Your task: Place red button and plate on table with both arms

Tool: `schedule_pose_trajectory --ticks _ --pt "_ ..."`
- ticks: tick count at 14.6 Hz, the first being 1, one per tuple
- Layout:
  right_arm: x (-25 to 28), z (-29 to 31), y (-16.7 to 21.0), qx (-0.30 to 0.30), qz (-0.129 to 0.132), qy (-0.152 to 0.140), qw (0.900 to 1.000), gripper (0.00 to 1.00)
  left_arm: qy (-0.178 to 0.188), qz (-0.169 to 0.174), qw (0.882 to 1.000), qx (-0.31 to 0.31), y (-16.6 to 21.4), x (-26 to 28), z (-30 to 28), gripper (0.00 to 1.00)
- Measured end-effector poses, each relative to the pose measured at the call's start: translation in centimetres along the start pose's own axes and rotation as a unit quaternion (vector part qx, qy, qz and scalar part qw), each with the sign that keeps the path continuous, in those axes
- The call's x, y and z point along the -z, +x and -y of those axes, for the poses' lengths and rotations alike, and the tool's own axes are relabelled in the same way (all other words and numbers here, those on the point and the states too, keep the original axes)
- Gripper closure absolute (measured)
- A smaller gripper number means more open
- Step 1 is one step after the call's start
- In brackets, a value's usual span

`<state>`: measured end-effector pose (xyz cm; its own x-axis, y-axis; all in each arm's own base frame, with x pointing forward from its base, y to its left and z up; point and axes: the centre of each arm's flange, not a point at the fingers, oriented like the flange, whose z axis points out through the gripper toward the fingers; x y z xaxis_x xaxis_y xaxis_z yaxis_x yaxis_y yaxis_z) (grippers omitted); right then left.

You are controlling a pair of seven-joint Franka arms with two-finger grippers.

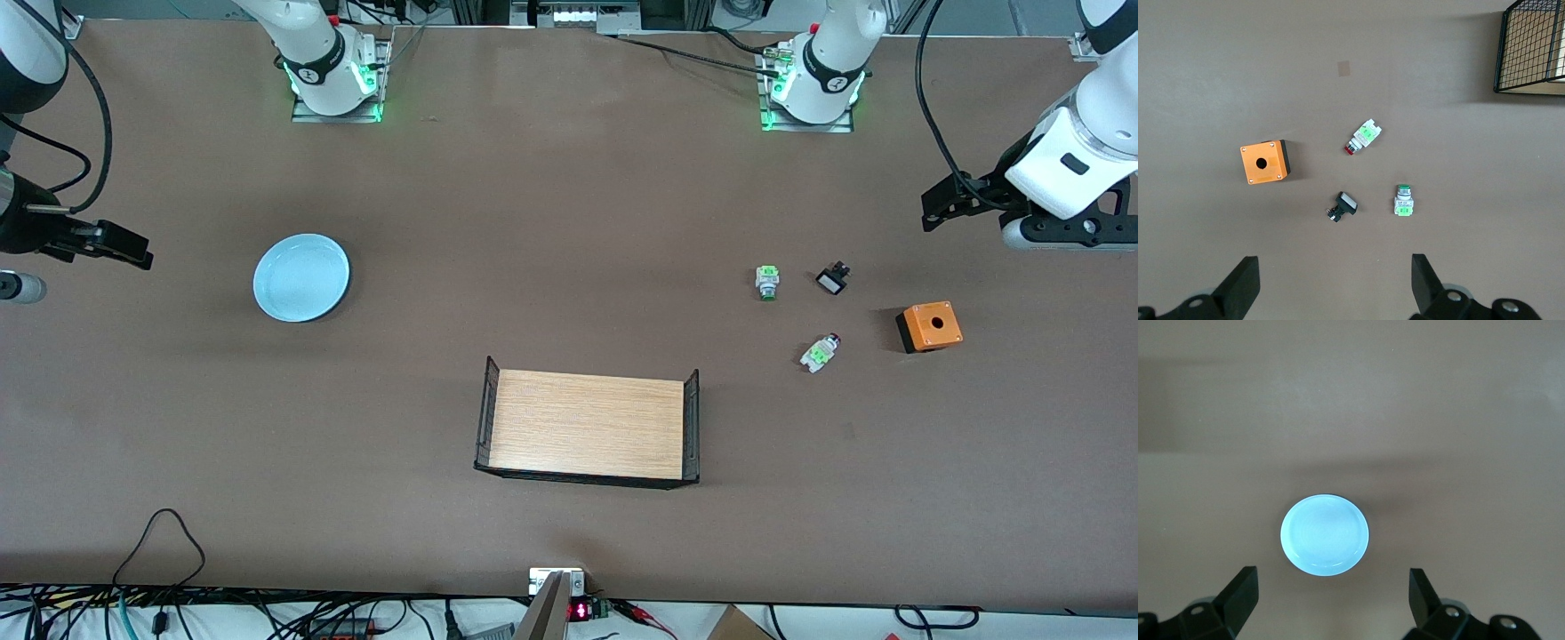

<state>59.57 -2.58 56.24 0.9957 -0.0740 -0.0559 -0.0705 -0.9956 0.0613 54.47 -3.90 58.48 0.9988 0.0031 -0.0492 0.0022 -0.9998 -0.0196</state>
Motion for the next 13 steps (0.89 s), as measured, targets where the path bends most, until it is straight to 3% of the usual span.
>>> schedule_pose_trajectory --ticks 13 --pt "-0.26 -0.15 -1.15 0.001 0.005 0.002 1.0 0.0 0.0 0.0 1.0 0.0 0.0 0.0 0.02 0.0"
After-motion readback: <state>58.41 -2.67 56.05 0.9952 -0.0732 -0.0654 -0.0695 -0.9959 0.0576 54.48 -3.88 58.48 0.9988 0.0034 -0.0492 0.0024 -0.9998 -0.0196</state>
